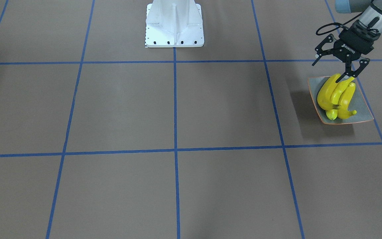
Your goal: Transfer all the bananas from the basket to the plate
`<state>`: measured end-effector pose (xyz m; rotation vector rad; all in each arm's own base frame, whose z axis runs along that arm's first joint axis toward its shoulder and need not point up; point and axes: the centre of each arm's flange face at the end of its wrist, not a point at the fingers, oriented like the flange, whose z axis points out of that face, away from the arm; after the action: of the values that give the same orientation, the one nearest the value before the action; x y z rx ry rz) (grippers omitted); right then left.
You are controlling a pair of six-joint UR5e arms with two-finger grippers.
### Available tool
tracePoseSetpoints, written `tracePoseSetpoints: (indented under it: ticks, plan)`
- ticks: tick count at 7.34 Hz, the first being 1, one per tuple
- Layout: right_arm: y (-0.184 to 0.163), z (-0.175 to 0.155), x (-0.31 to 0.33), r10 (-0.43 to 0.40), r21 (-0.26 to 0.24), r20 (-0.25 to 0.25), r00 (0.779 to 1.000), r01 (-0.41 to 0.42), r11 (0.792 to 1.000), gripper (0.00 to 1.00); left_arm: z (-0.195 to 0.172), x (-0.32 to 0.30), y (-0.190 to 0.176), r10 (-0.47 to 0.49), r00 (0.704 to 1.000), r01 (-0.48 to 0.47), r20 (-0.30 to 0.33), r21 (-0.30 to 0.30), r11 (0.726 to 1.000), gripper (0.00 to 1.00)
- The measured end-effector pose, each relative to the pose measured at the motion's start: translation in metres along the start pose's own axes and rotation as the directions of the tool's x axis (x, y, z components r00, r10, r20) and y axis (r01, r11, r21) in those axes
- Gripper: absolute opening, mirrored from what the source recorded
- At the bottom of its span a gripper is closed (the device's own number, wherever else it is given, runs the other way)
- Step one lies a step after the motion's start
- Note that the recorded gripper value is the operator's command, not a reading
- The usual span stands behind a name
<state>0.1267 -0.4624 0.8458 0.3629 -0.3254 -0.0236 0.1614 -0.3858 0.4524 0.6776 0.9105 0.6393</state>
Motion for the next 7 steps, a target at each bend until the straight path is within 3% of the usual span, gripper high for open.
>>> tracePoseSetpoints:
  ticks: [1, 3, 5, 7]
  plan:
    - [-0.009, -0.009, 0.004, -0.002, 0.022, -0.055, 0.998, 0.004, 1.000, 0.00, 0.000, 0.000, 0.000, 0.000, 1.000, 0.000, 0.000, 0.000, 1.000, 1.00]
    - [-0.028, -0.033, 0.013, 0.027, 0.084, -0.105, 0.994, -0.018, 0.996, 0.00, 0.000, 0.000, 0.000, 0.000, 1.000, 0.000, 0.000, 0.000, 1.000, 1.00]
    - [-0.053, -0.064, 0.011, 0.143, 0.170, -0.097, 0.985, -0.125, 0.977, 0.00, 0.000, 0.000, 0.001, -0.002, 1.000, 0.002, 0.000, -0.001, 1.000, 1.00]
    - [-0.079, -0.095, 0.001, 0.277, 0.241, -0.041, 0.960, -0.259, 0.935, 0.00, 0.001, 0.000, 0.001, -0.002, 1.000, 0.002, 0.000, -0.001, 1.000, 1.00]
